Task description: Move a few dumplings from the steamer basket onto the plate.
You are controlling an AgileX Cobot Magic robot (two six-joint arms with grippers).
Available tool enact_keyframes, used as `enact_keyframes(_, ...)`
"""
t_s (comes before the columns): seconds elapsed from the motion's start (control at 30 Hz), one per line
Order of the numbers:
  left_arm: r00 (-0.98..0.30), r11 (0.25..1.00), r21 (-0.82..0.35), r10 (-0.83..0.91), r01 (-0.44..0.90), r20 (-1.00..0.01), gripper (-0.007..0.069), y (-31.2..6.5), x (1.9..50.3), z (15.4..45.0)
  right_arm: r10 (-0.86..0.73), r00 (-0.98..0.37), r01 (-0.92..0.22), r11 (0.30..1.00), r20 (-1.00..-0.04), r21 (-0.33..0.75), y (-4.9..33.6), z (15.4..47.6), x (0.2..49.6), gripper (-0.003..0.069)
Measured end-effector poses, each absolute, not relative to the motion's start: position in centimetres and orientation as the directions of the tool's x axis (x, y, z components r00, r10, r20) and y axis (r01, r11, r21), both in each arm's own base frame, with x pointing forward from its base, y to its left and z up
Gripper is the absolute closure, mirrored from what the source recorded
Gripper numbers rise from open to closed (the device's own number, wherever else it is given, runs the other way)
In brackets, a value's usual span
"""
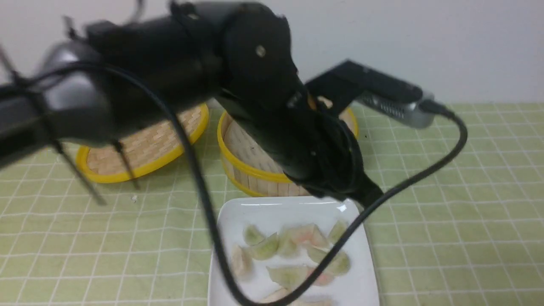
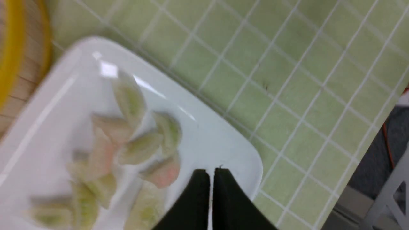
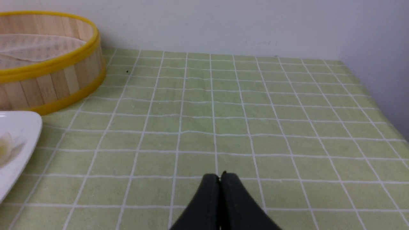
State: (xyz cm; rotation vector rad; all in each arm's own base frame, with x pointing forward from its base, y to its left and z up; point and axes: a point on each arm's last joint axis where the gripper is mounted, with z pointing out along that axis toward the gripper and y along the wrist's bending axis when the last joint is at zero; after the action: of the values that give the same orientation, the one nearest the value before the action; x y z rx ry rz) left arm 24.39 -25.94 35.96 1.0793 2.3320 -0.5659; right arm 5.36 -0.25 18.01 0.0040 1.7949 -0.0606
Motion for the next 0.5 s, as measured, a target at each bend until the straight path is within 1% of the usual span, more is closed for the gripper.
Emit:
enact_keyframes(0.03,-0.527,0.607,-0.123,0.550,0.785,-0.648,0.0631,-24.9,23.6,37.9,-0.030,-0.223,0.036,0.999,-0.974,-0.039,-0.3,18.0,5.4,0.0673)
enact_keyframes(0.1,-0.481,0.628,-0.078,0.504,0.775,-0.717,0.0631,-23.1,22.3,40.8,-0.030,-0.223,0.036,0.999,-0.974,-0.039,-0.3,18.0,5.4,0.0673)
enact_keyframes(0.13,-0.440,0.648,-0.049,0.458,0.760,-0.773,0.0631,-21.4,21.0,43.1,-0.030,-0.223,0.036,0.999,-0.974,-0.039,-0.3,18.0,5.4,0.0673)
enact_keyframes(0.2,-0.378,0.682,-0.008,0.397,0.731,-0.836,0.0631,-18.8,19.0,45.5,-0.030,-0.223,0.036,0.999,-0.974,-0.039,-0.3,18.0,5.4,0.0673)
enact_keyframes(0.3,-0.313,0.724,0.014,0.316,0.690,-0.896,0.0631,-15.6,16.4,46.9,-0.030,-0.223,0.036,0.999,-0.974,-0.039,-0.3,18.0,5.4,0.0673)
enact_keyframes(0.37,-0.264,0.745,0.006,0.245,0.667,-0.933,0.0631,-13.4,14.5,47.2,-0.030,-0.223,0.036,0.999,-0.974,-0.039,-0.3,18.0,5.4,0.0673)
enact_keyframes(0.43,-0.212,0.755,-0.008,0.174,0.655,-0.962,0.0631,-11.8,12.9,46.5,-0.030,-0.223,0.036,0.999,-0.974,-0.039,-0.3,18.0,5.4,0.0673)
enact_keyframes(0.5,-0.168,0.756,-0.028,0.109,0.654,-0.980,0.0631,-10.8,11.9,45.3,-0.030,-0.223,0.036,0.999,-0.974,-0.039,-0.3,18.0,5.4,0.0673)
